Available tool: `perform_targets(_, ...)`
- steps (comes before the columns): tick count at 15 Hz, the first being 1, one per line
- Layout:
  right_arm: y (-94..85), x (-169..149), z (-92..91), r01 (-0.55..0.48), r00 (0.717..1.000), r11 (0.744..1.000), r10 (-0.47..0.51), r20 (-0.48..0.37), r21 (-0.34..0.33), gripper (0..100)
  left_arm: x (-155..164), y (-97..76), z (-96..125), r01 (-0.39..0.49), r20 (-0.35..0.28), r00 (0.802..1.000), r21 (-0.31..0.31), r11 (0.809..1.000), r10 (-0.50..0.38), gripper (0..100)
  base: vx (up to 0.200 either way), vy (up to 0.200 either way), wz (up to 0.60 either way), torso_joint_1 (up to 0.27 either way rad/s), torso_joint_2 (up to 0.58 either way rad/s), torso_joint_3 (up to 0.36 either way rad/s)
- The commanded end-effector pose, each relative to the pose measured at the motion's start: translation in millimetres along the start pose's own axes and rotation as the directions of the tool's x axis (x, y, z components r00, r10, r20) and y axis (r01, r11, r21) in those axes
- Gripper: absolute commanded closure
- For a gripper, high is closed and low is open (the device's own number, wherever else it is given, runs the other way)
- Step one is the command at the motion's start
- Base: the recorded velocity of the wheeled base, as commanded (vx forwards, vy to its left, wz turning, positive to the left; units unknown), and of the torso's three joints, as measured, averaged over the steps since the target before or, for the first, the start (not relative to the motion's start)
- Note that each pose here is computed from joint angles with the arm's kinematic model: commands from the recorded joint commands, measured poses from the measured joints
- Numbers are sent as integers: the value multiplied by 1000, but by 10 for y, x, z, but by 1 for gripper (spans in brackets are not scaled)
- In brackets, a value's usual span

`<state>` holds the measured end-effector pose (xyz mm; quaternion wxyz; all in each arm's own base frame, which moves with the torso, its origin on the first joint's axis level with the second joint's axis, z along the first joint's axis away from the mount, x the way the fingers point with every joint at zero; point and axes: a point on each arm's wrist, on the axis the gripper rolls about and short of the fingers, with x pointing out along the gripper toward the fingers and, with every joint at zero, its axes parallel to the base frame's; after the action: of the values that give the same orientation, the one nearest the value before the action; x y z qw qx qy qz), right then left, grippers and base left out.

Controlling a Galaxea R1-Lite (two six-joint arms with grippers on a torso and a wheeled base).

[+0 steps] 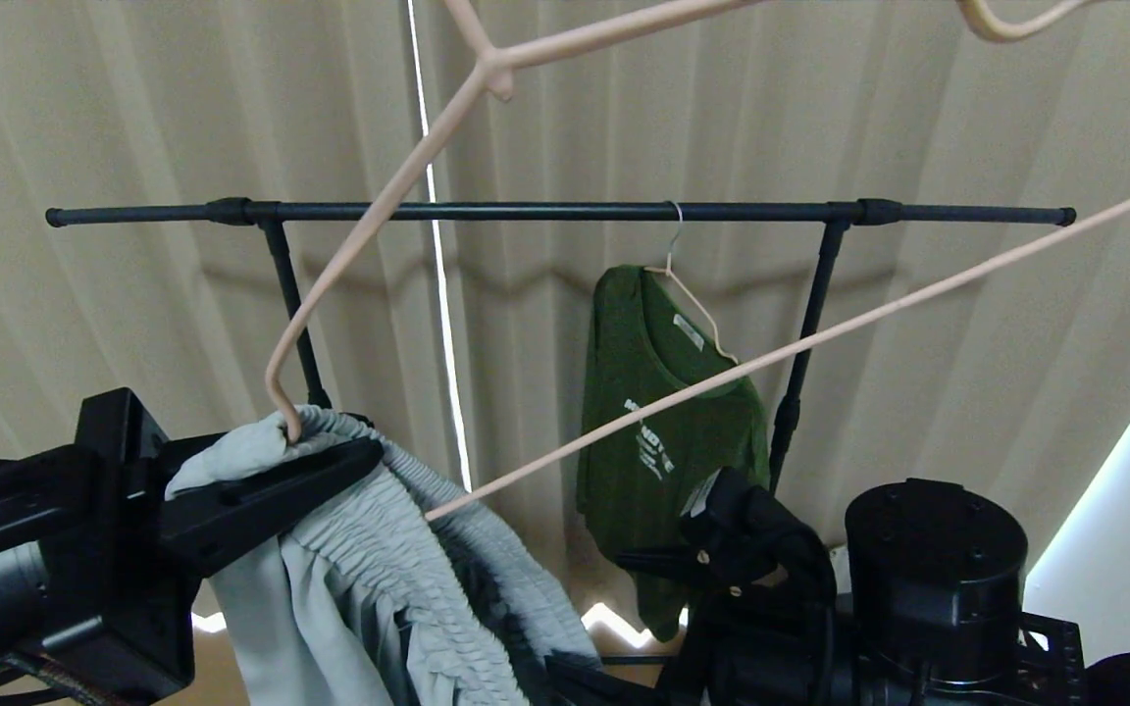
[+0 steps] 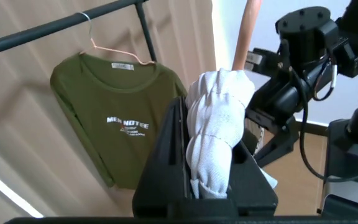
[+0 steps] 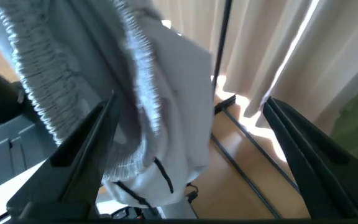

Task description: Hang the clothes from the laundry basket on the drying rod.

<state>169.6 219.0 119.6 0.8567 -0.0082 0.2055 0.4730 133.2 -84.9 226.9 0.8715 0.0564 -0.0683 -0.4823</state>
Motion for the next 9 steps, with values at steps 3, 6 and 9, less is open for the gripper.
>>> perform_targets(3,7,-1,-30,-1,1000,1000,1,-11,0,100,-17,-25,75,10,41,999,-6,1000,-9,100,0,0,0,0,0,0)
perform_targets(6,1,-46,-50,17,1000,1000,-17,26,-8,100,-25,-21,96,5,55,998,1,1000,-5,100,0,0,0,0,0,0)
perform_targets(9,-54,-156,2,51,996,999,-51,67,-3,100,-24,-14,64,0,42,999,-2,1000,0,100,0,0,0,0,0,0)
